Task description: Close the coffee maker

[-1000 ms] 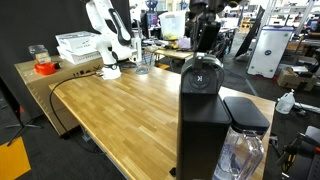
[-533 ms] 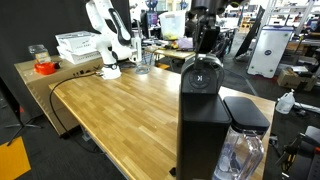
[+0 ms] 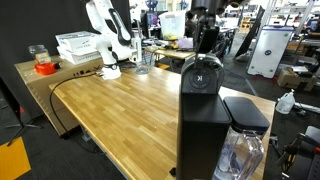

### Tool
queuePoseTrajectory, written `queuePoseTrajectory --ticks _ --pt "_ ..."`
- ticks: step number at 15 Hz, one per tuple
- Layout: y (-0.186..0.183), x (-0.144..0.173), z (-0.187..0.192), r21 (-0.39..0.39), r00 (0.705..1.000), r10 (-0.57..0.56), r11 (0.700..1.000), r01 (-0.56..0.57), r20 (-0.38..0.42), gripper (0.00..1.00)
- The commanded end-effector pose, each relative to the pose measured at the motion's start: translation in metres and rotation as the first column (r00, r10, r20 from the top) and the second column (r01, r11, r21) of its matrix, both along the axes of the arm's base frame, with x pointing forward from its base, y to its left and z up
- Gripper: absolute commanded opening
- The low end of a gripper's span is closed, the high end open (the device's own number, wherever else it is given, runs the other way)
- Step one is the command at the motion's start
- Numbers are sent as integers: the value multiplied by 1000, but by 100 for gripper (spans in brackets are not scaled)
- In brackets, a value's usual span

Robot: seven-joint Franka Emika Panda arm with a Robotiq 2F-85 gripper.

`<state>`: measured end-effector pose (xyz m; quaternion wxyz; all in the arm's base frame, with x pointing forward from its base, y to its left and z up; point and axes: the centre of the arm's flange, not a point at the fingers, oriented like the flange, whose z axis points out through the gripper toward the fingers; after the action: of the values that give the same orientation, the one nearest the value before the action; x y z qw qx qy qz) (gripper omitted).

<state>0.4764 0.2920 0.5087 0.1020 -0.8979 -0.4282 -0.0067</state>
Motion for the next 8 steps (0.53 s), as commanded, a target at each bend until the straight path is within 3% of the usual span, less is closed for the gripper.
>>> queuePoseTrajectory --ticks 1,8 --pt "-15 8 3 -16 999 -41 999 41 11 0" --pt "-72 38 14 0 989 -149 989 149 23 0"
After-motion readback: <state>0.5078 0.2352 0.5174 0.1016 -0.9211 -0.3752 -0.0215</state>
